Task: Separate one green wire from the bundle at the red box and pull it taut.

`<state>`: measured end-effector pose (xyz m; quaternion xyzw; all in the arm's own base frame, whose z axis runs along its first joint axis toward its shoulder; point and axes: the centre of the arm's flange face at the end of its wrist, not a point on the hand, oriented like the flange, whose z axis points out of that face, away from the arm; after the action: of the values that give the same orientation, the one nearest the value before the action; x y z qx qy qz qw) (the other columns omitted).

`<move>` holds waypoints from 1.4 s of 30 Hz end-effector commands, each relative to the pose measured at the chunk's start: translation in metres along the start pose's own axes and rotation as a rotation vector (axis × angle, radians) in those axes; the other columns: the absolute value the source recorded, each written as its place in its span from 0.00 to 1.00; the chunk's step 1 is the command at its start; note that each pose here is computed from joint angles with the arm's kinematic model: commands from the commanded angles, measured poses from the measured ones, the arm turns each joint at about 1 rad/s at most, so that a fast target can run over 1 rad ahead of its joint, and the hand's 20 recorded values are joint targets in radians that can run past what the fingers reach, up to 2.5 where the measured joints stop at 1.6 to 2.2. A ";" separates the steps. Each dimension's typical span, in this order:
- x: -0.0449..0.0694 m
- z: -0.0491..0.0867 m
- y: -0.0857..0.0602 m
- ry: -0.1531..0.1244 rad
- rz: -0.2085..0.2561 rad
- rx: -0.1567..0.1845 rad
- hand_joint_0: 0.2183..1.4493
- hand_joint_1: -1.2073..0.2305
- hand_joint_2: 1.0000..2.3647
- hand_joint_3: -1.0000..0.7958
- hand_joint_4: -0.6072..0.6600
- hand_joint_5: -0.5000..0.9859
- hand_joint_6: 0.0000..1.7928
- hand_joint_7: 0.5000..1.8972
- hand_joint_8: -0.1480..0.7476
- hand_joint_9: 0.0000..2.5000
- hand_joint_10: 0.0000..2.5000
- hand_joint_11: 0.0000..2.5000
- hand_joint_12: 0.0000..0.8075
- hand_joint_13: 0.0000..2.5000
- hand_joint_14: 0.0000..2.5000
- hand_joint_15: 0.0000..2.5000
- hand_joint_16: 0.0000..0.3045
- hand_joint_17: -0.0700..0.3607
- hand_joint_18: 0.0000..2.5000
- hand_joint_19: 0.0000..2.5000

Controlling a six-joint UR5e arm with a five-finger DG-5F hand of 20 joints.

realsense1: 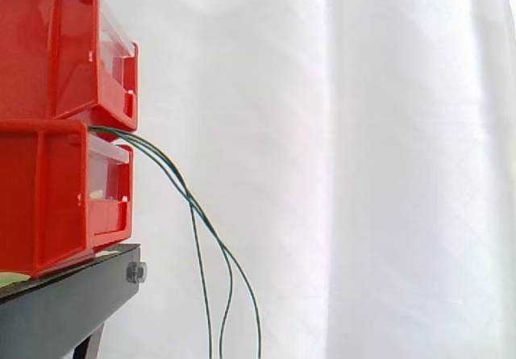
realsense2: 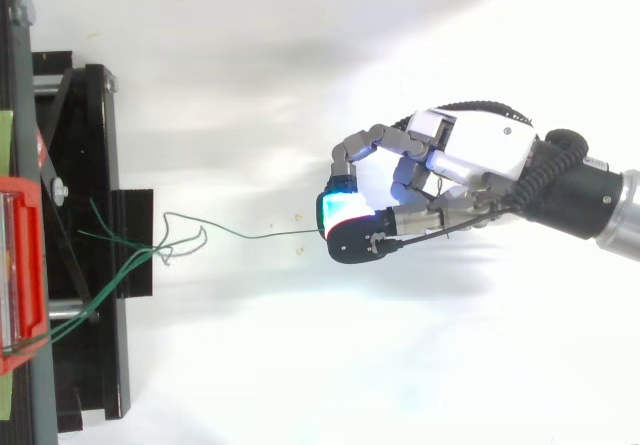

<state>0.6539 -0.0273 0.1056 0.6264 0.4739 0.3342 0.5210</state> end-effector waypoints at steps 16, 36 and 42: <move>0.000 0.000 0.000 -0.001 0.001 0.000 0.33 0.29 0.01 0.52 0.48 0.28 0.50 0.50 0.50 0.65 0.57 0.54 0.48 0.60 0.72 0.39 0.20 0.48 0.53 0.47; 0.000 0.000 0.000 -0.001 0.001 0.000 0.33 0.29 0.01 0.52 0.48 0.28 0.50 0.50 0.50 0.65 0.57 0.54 0.47 0.60 0.72 0.39 0.20 0.48 0.53 0.46; 0.000 0.000 0.000 -0.001 0.001 0.000 0.33 0.29 0.01 0.52 0.48 0.28 0.50 0.50 0.49 0.65 0.57 0.53 0.48 0.60 0.72 0.38 0.20 0.48 0.53 0.46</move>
<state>0.6539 -0.0273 0.1056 0.6264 0.4737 0.3342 0.5211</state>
